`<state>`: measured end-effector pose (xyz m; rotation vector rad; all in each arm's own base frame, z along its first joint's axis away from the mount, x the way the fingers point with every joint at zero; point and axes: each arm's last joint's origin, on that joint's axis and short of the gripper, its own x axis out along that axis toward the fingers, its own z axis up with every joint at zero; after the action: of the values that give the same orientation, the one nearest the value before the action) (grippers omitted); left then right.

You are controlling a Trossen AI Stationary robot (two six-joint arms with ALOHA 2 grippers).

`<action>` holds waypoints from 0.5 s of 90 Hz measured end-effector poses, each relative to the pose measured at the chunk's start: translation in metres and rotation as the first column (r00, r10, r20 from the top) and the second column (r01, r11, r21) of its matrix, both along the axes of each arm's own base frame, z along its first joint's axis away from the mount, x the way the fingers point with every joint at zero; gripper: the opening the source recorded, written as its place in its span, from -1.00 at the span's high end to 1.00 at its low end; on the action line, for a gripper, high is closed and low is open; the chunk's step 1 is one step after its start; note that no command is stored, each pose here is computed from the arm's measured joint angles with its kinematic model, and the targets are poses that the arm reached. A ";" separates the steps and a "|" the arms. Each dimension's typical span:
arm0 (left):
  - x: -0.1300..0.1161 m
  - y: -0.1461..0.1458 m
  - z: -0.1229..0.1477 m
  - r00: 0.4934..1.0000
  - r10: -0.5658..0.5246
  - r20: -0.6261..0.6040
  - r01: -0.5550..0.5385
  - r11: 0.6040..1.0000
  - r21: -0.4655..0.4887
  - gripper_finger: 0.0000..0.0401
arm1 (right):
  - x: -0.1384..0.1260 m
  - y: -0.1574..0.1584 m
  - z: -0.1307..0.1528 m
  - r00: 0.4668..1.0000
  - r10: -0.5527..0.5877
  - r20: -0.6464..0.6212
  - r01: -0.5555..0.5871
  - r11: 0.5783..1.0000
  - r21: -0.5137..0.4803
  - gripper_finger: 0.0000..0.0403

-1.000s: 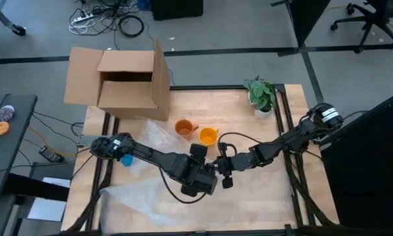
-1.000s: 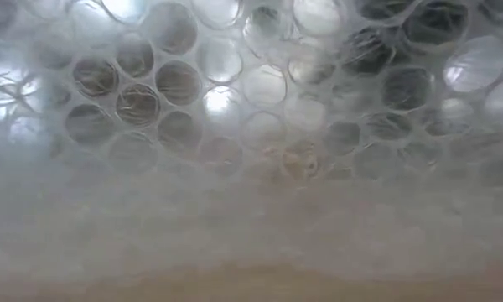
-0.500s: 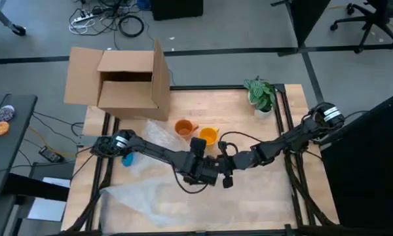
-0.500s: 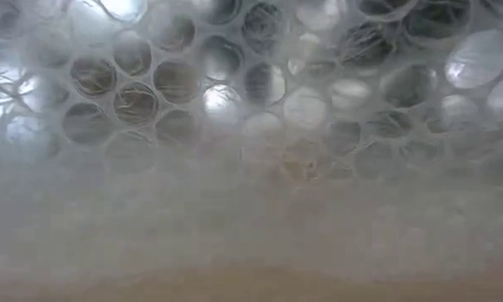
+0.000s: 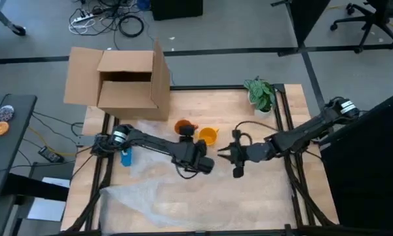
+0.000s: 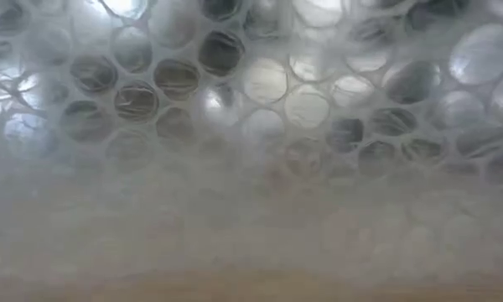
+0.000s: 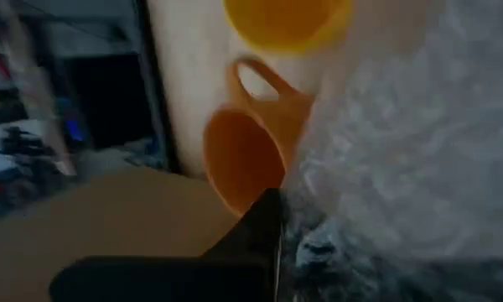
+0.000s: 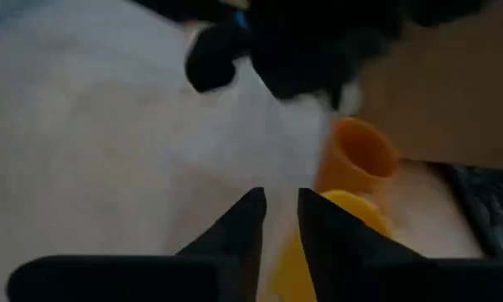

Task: Wrap mug
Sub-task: Wrap the yellow mug using the transparent bubble wrap

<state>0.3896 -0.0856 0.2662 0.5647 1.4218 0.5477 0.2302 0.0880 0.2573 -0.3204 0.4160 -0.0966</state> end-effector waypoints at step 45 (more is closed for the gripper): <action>-0.105 0.010 0.016 0.946 0.291 -0.144 -0.325 0.827 -0.459 1.00 | -0.041 0.011 0.010 0.999 0.018 -0.049 -0.008 0.980 0.200 0.22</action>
<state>0.2849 -0.0757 0.2821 -0.0508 1.6553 0.4067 0.1893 0.0993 0.2675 -0.1271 0.4698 -0.0335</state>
